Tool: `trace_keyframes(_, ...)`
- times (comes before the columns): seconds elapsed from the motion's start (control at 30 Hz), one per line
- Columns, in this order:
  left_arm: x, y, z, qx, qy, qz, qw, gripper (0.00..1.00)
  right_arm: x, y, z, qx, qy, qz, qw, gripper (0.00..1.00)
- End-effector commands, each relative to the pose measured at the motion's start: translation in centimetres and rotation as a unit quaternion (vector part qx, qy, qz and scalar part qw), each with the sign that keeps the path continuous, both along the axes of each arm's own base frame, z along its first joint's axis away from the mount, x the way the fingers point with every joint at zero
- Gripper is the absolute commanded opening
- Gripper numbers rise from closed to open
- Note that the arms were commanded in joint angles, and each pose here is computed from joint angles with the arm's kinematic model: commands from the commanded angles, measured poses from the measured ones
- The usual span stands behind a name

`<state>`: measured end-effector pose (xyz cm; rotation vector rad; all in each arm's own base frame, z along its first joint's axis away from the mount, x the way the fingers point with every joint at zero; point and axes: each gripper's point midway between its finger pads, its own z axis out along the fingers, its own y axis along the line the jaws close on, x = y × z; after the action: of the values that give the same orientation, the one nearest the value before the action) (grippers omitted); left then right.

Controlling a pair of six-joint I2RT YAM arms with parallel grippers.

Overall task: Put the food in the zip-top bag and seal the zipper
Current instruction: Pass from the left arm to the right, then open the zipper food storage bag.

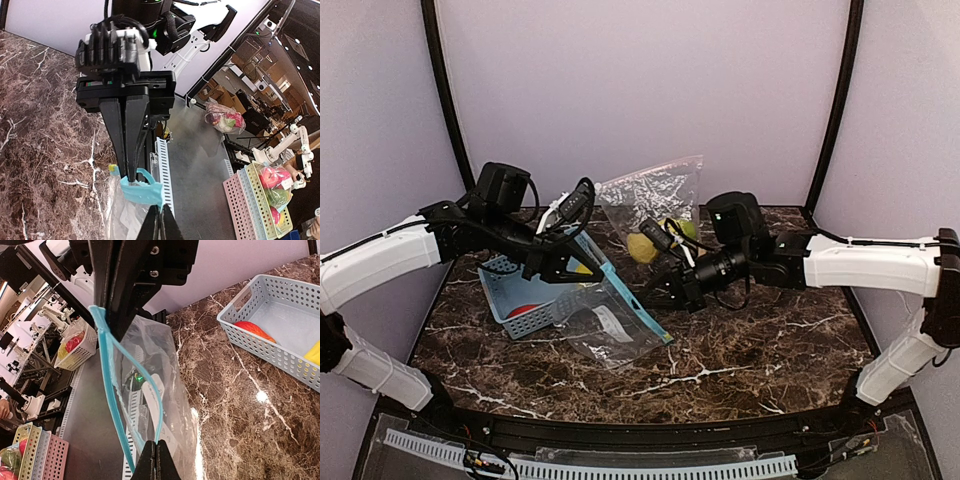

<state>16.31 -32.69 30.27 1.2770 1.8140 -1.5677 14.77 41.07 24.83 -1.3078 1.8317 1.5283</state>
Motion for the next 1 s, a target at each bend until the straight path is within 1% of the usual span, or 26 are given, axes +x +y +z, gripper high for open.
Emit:
trace_keyframes(0.0, 0.5, 0.1, 0.5, 0.012, -0.025, 0.02, 0.999, 0.15, 0.6, -0.4, 2.5, 0.034, -0.023, -0.022, 0.999, 0.0)
trace_keyframes(0.03, 0.9, 0.3, 0.5, 0.018, -0.035, 0.035, 0.999, 0.24, 1.5, -0.6, 2.2, 0.026, -0.03, -0.051, 0.998, 0.0)
trace_keyframes(0.07, 2.1, 0.4, 0.1, 0.036, -0.054, 0.069, 0.995, 0.43, 2.3, -1.0, 2.1, 0.018, -0.035, -0.078, 0.996, 0.0)
trace_keyframes(0.1, 2.5, 0.8, 0.3, 0.041, -0.069, 0.088, 0.993, 0.52, 3.2, -1.5, 1.5, 0.005, -0.039, -0.107, 0.993, 0.0)
trace_keyframes(0.13, 4.1, 1.2, 0.0, 0.06, -0.092, 0.131, 0.985, 0.64, 3.9, -2.1, 1.2, -0.007, -0.047, -0.133, 0.99, 0.0)
trace_keyframes(0.17, 4.6, 1.7, 0.3, 0.063, -0.104, 0.156, 0.98, 0.68, 4.6, -2.6, 1.0, -0.019, -0.055, -0.16, 0.985, 0.0)
trace_keyframes(0.2, 6.2, 2.3, 0.3, 0.078, -0.125, 0.203, 0.968, 0.73, 5.1, -3.2, 1.0, -0.027, -0.062, -0.183, 0.981, 0.0)
trace_keyframes(0.23, 6.6, 2.9, 0.6, 0.079, -0.128, 0.229, 0.962, 0.75, 5.5, -3.7, 1.2, -0.03, -0.069, -0.203, 0.976, 0.0)
trace_keyframes(0.27, 7.9, 3.6, 0.7, 0.088, -0.141, 0.27, 0.948, 0.77, 6.0, -4.3, 1.3, -0.036, -0.077, -0.226, 0.97, 0.0)
trace_keyframes(0.33, 8.9, 4.3, 1.0, 0.083, -0.125, 0.318, 0.936, 0.77, 6.8, -5.3, 1.6, -0.046, -0.093, -0.265, 0.959, 0.0)
trace_keyframes(0.37, 8.9, 4.3, 0.5, 0.078, -0.095, 0.332, 0.935, 0.77, 7.1, -5.6, 1.8, -0.052, -0.102, -0.283, 0.952, 0.0)
trace_keyframes(0.4, 9.0, 3.9, 1.3, 0.052, -0.085, 0.338, 0.936, 0.77, 7.3, -5.9, 1.9, -0.059, -0.11, -0.3, 0.946, 0.0)
trace_keyframes(0.43, 9.1, 3.4, 1.2, 0.027, -0.052, 0.346, 0.936, 0.77, 7.6, -6.0, 2.0, -0.064, -0.117, -0.316, 0.939, 0.0)
trace_keyframes(0.57, 8.2, 1.1, 1.7, -0.056, 0.033, 0.342, 0.937, 0.77, 8.7, -6.0, 1.4, -0.086, -0.127, -0.368, 0.917, 0.0)
trace_keyframes(0.63, 7.7, -0.1, 1.7, -0.076, 0.055, 0.334, 0.938, 0.77, 9.0, -5.4, 0.8, -0.095, -0.129, -0.377, 0.912, 0.0)
trace_keyframes(0.77, 7.5, -2.1, 0.8, -0.077, 0.076, 0.33, 0.938, 0.78, 9.4, -4.2, -0.3, -0.114, -0.13, -0.387, 0.906, 0.0)
trace_keyframes(0.97, 8.3, -3.2, -1.5, -0.068, 0.097, 0.34, 0.933, 0.79, 9.2, -2.6, -1.0, -0.122, -0.128, -0.383, 0.907, 0.0)
